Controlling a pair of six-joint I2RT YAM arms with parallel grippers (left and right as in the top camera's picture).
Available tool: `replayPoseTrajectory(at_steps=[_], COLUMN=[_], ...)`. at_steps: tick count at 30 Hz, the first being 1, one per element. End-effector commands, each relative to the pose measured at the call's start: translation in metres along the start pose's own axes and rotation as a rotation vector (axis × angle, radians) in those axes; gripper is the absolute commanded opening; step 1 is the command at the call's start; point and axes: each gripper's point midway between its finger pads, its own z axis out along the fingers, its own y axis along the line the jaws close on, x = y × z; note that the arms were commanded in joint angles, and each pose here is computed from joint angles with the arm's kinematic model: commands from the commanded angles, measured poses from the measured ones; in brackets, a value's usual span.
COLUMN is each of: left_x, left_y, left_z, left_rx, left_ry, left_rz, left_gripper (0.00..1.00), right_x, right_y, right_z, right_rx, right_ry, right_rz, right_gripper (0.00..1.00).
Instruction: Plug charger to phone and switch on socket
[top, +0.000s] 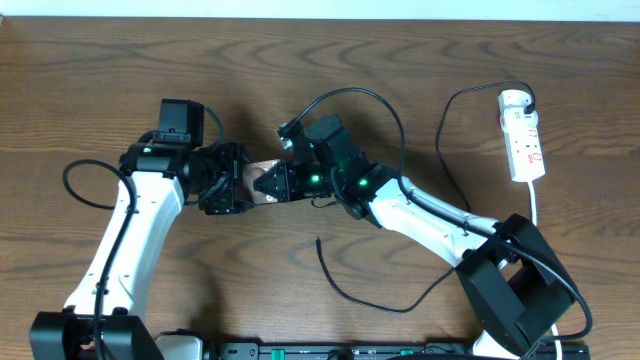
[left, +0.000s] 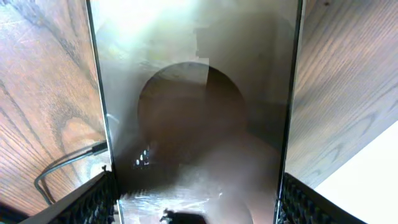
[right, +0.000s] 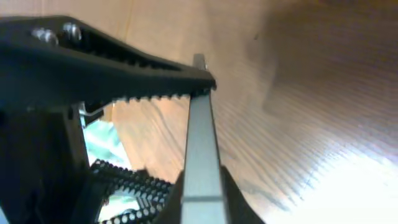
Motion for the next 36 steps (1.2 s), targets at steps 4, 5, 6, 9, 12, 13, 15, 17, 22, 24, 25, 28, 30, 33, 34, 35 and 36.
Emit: replayPoseTrajectory(at_steps=[4, 5, 6, 9, 12, 13, 15, 17, 22, 24, 25, 28, 30, 33, 34, 35, 36], left_x=[0.003, 0.003, 0.003, 0.003, 0.003, 0.003, 0.003, 0.004, 0.024, 0.036, 0.042, 0.058, 0.061, 0.065, 0.066, 0.067, 0.069], left_y=[-0.002, -0.002, -0.002, -0.002, -0.002, -0.002, -0.003, -0.006, -0.033, -0.051, -0.060, -0.080, -0.089, -0.102, -0.107, -0.113, -0.118], left_z=[-0.005, -0.005, -0.005, -0.005, -0.005, -0.005, -0.005, -0.005, -0.015, -0.023, -0.029, -0.043, -0.049, -0.056, -0.059, -0.062, -0.066], left_rx=[0.017, 0.017, 0.017, 0.017, 0.017, 0.017, 0.022, 0.032, 0.162, 0.262, 0.320, 0.464, 0.519, 0.585, 0.610, 0.637, 0.666], left_ry=[0.005, 0.005, 0.005, 0.004, 0.004, 0.004, 0.004, 0.013, 0.159, 0.223, 0.249, 0.282, 0.272, 0.250, 0.239, 0.230, 0.222], left_rz=[0.015, 0.015, 0.016, 0.032, 0.045, 0.049, 0.066, 0.088, 0.278, 0.440, 0.539, 0.770, 0.829, 0.880, 0.896, 0.913, 0.931], left_gripper=[0.07, 0.07, 0.07, 0.08, 0.58, 0.69, 0.86, 0.90, 0.91, 0.91, 0.91, 0.91, 0.91, 0.91, 0.91, 0.91, 0.92], right_x=[-0.001, -0.001, -0.001, -0.002, -0.004, -0.006, -0.011, -0.018, -0.040, -0.052, -0.059, -0.079, -0.092, -0.110, -0.115, -0.120, -0.124], right_y=[0.010, 0.010, 0.010, 0.009, 0.007, 0.006, 0.002, -0.004, -0.028, -0.041, -0.047, -0.067, -0.072, -0.075, -0.075, -0.075, -0.074], right_z=[0.001, 0.001, 0.001, 0.000, -0.001, -0.002, -0.006, -0.012, -0.031, -0.042, -0.049, -0.071, -0.085, -0.104, -0.109, -0.113, -0.117], right_rx=[-0.022, -0.022, -0.022, -0.022, -0.019, -0.018, -0.014, -0.012, 0.025, 0.039, 0.045, 0.048, 0.014, -0.057, -0.083, -0.109, -0.132], right_ry=[0.001, 0.001, 0.001, 0.000, -0.006, -0.010, -0.020, -0.031, -0.083, -0.117, -0.136, -0.198, -0.231, -0.275, -0.287, -0.297, -0.308], right_rz=[-0.030, -0.030, -0.030, -0.030, -0.026, -0.024, -0.025, -0.028, 0.010, 0.041, 0.081, 0.244, 0.347, 0.532, 0.605, 0.678, 0.742], right_gripper=[0.01, 0.01, 0.01, 0.01, 0.01, 0.01, 0.01, 0.01, 0.01, 0.01, 0.01, 0.01, 0.01, 0.01, 0.01, 0.01, 0.01])
